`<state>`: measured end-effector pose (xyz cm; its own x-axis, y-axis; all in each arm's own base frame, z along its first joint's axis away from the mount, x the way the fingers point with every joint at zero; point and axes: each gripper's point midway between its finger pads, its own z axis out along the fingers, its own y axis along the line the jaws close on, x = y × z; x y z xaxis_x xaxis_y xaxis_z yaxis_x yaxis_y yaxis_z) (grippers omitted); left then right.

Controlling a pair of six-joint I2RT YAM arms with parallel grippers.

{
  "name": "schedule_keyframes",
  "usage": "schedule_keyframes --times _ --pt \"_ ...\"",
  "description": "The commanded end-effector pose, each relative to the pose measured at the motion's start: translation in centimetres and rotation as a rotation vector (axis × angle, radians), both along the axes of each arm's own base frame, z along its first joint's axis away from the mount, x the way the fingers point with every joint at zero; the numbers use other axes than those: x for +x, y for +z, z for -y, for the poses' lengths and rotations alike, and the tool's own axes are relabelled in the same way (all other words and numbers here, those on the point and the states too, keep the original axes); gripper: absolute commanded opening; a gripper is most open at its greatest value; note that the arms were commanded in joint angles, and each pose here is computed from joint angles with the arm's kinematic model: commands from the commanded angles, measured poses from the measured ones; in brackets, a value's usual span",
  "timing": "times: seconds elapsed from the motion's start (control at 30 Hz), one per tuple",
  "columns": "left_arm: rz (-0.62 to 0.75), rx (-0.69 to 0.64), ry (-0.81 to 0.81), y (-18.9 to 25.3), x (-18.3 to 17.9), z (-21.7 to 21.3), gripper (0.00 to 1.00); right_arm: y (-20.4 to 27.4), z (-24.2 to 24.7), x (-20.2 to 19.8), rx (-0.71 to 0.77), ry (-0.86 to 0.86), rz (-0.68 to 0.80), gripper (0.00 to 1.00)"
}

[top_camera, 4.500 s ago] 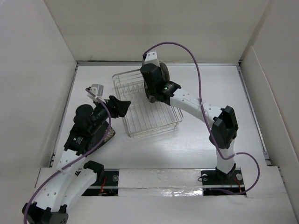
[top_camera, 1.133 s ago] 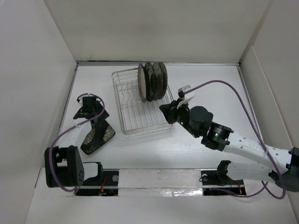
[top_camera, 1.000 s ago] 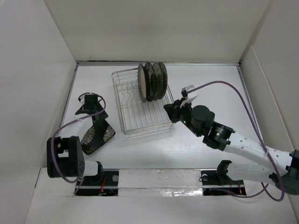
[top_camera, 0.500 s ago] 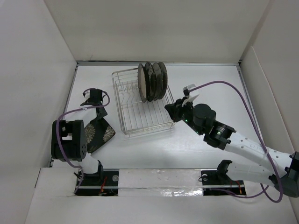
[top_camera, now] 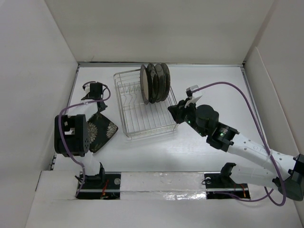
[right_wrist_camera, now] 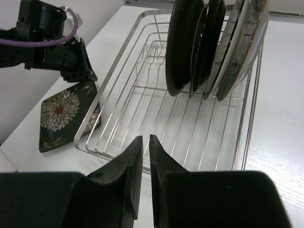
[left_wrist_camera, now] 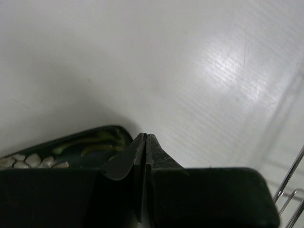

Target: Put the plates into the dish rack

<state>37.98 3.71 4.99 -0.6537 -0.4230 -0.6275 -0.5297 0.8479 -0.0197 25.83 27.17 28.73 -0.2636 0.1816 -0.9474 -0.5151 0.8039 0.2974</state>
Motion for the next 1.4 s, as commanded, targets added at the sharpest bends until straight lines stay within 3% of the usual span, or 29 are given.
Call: schedule_keyframes --times 0.0,0.27,0.47,0.73,0.83,1.17,1.37 --pt "0.049 -0.012 0.008 1.2 2.7 -0.5 0.00 0.9 0.1 0.3 0.036 -0.008 0.022 0.16" --pt "0.141 0.011 0.014 4.4 3.2 -0.9 0.00 0.3 0.2 1.0 0.037 -0.007 0.005 0.17" --pt "0.165 0.023 0.057 5.7 -0.1 -1.3 0.00 0.2 0.2 1.0 0.036 -0.007 0.004 0.18" --pt "-0.006 0.000 0.069 0.4 -5.1 -1.0 0.00 0.9 0.4 0.4 0.059 0.008 0.014 0.18" --pt "-0.056 -0.041 0.048 -0.9 -5.1 -0.1 0.00 1.0 0.5 0.4 0.061 0.008 0.013 0.18" --pt "-0.129 0.002 0.070 -3.9 -3.3 -1.3 0.00 0.8 0.8 0.6 0.057 -0.004 0.013 0.19" --pt "-0.066 0.021 0.081 -2.6 0.5 -1.7 0.00 0.7 0.7 0.7 0.056 -0.007 0.010 0.19"
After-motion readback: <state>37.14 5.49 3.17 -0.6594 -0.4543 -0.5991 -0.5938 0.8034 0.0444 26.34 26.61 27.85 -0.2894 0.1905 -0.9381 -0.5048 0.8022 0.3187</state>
